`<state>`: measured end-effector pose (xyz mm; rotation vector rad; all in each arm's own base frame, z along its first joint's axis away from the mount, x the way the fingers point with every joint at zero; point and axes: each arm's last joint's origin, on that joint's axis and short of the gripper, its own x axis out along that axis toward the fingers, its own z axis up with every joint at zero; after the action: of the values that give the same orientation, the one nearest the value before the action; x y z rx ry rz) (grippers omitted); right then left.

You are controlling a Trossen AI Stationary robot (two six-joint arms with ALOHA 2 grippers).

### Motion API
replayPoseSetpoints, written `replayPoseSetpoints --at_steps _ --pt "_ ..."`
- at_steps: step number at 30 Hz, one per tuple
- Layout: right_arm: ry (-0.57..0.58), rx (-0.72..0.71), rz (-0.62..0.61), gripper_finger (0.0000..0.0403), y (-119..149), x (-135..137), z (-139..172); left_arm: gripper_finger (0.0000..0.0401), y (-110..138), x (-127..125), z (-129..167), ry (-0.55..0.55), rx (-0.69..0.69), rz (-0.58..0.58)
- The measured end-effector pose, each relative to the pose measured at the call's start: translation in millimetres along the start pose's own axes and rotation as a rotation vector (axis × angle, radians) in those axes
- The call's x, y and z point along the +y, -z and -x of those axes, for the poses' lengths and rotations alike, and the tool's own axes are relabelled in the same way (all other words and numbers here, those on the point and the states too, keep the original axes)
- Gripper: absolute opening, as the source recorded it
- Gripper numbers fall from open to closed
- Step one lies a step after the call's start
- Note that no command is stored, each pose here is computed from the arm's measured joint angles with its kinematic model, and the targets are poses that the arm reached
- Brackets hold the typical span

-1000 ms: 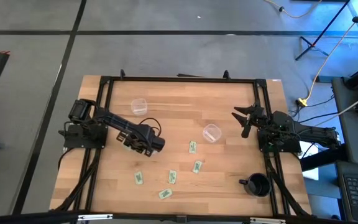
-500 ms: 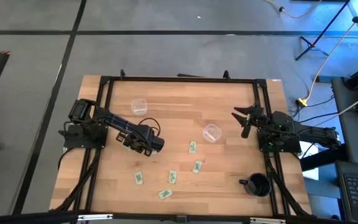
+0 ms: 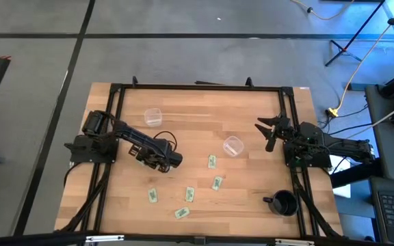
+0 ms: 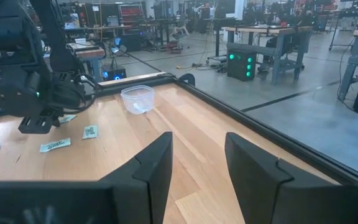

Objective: Pick and place Stevia / Truvia into bins
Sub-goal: Put the green stevia packet into the left white container

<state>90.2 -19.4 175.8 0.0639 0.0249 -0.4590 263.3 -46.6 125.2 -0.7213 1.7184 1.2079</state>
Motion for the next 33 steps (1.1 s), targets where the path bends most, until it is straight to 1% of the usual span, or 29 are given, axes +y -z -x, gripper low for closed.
replayPoseSetpoints --at_steps 3,6,9,13,16,26,30,33 --pt "0.000 0.001 0.000 0.0152 0.1 0.0 0.0 0.0140 -2.0 -1.4 -2.9 -0.013 0.018 -0.012" --pt "0.000 0.001 -0.001 0.0152 0.1 0.0 0.0 0.0126 -4.1 -0.8 -2.8 -0.009 0.032 -0.015" --pt "0.000 0.001 -0.002 0.0152 0.1 0.0 0.0 0.0103 -4.3 -0.7 -2.8 -0.001 0.031 -0.045" --pt "0.000 0.001 -0.001 0.0152 0.1 0.0 0.0 0.0071 -4.4 -1.4 -3.1 0.003 0.027 -0.050" --pt "0.000 0.001 -0.001 0.0152 0.1 0.0 0.0 0.0055 -4.6 -1.6 -3.4 0.002 0.020 -0.050" --pt "0.000 0.001 -0.002 0.0152 0.1 0.0 0.0 0.0025 -4.8 -1.8 -3.7 0.002 0.010 -0.052" --pt "0.000 0.002 -0.002 0.0152 0.2 0.0 0.0 0.0010 -5.0 -1.8 -3.9 0.000 0.008 -0.098" --pt "0.000 0.002 -0.002 0.0152 0.2 0.0 0.0 0.0003 -5.0 -1.5 -3.8 -0.005 0.008 -0.160"
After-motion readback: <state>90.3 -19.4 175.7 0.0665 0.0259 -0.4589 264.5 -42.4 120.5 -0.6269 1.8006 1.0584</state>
